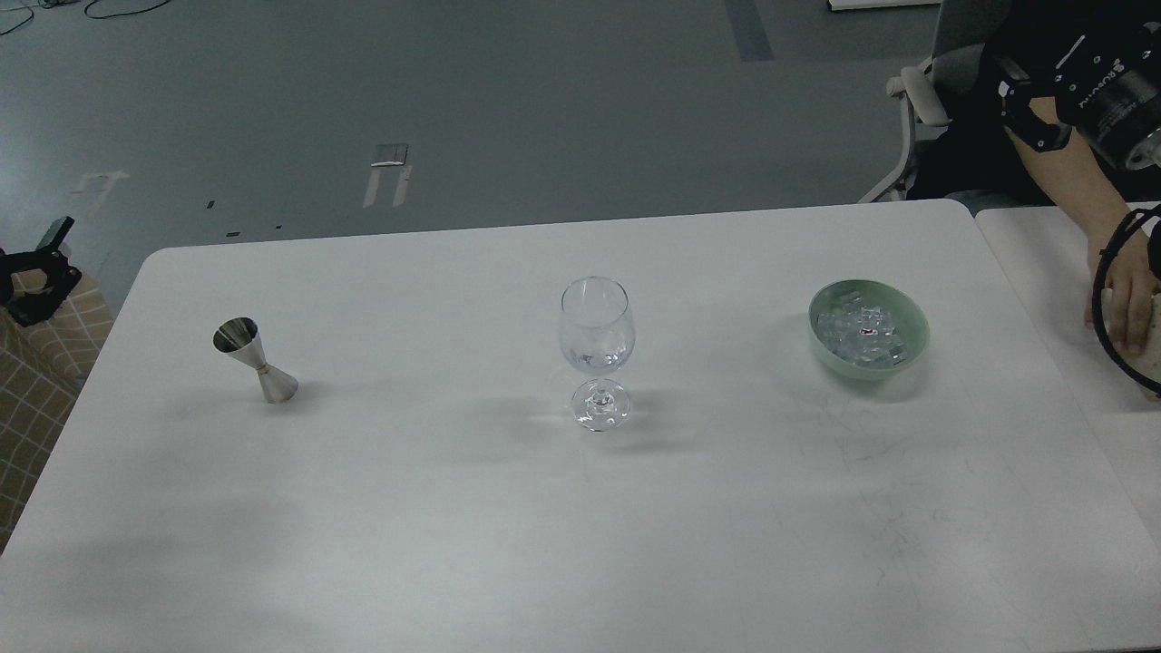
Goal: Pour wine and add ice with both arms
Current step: 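Raise the left gripper up and away from the jigger, then reach the right gripper down into the green ice bowl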
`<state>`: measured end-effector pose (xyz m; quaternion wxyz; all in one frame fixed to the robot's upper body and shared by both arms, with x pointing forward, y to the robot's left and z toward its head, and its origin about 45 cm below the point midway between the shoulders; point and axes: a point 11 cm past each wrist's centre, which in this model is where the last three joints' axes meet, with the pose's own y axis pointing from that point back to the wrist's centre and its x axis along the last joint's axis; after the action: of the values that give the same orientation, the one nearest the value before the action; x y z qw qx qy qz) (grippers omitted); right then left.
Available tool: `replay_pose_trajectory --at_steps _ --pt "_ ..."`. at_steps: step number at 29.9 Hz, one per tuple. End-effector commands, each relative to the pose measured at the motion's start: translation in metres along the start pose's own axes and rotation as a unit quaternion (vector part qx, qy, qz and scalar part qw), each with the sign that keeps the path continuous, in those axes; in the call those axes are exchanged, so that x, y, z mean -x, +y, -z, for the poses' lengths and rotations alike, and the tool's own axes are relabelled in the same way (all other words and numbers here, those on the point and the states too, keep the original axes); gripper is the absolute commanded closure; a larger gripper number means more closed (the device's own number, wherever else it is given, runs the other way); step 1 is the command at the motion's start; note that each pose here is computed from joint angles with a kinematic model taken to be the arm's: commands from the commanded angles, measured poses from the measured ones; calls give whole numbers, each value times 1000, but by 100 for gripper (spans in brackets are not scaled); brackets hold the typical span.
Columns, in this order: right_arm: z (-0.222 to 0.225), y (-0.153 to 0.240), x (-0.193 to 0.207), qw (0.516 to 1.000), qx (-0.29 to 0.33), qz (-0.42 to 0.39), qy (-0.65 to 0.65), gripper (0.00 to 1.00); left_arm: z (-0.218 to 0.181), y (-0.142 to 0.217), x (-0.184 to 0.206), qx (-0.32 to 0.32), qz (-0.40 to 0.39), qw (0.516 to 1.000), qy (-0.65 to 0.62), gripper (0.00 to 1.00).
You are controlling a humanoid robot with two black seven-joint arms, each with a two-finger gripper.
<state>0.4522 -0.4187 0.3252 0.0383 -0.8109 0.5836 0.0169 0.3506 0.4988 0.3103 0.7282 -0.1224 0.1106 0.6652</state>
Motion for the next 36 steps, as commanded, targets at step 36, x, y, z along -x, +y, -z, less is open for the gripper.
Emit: replay_pose_trajectory --at_steps 36 --pt "-59 102 41 669 232 204 677 0 102 -75 156 -79 157 984 -31 2"
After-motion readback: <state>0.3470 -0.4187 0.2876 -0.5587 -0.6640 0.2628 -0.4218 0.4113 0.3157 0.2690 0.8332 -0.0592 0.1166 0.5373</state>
